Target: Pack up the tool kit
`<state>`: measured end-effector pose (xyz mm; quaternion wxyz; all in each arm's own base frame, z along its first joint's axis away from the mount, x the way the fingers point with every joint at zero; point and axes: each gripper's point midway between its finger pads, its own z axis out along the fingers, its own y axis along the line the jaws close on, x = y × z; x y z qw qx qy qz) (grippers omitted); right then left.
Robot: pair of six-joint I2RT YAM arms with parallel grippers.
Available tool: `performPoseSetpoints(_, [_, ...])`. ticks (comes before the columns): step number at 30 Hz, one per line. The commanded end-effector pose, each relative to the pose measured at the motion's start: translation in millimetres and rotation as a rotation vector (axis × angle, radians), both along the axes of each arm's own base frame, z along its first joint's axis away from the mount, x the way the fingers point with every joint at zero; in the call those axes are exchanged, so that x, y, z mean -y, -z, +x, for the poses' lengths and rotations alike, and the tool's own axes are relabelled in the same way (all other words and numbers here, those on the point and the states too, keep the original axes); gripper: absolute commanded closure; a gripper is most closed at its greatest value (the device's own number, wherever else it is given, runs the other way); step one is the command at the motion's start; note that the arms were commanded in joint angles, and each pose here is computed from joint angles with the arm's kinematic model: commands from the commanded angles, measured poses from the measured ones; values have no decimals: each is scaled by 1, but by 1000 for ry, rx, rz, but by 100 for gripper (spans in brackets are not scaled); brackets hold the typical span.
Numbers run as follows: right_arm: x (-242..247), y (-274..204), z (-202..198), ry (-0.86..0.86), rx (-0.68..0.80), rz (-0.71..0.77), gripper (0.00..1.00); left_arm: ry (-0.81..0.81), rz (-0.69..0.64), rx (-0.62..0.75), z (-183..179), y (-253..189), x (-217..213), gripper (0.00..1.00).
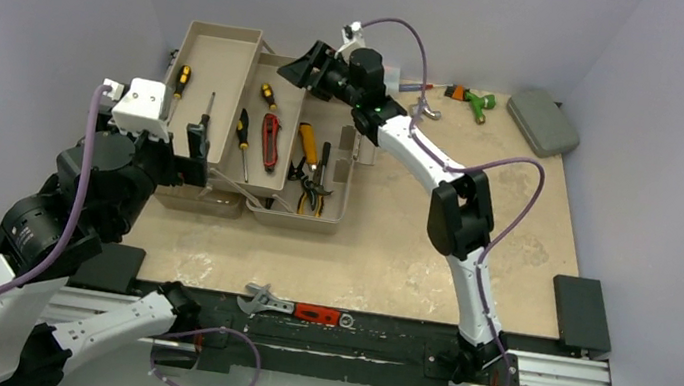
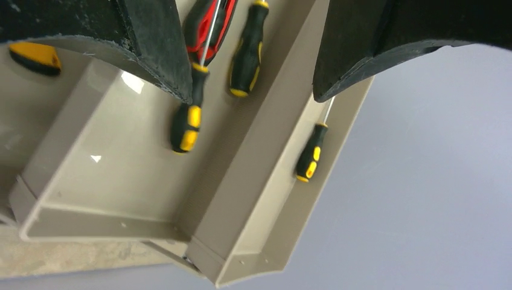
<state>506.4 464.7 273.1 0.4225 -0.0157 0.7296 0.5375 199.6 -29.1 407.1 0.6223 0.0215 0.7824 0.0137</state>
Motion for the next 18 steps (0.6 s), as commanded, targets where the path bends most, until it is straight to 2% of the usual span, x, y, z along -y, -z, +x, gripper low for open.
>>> performPoseSetpoints(1, [29,-67,-29,24,114,-17,28,10,5,-8,1,9,2,1])
performPoseSetpoints(8, [89,-15,-66,134,40,-257,28,151,-75,-99,-5,44,35,1])
performPoseSetpoints(13, [146,69,-93,255,-138,-519,27,272,-137,-171,-8,68,65,0])
performPoseSetpoints(16, [172,109,-117,312,-239,-644,25,288,-119,-207,-4,80,72,0])
performPoseSetpoints(18, [186,126,-132,343,-269,-675,24,263,-89,-226,1,84,70,0])
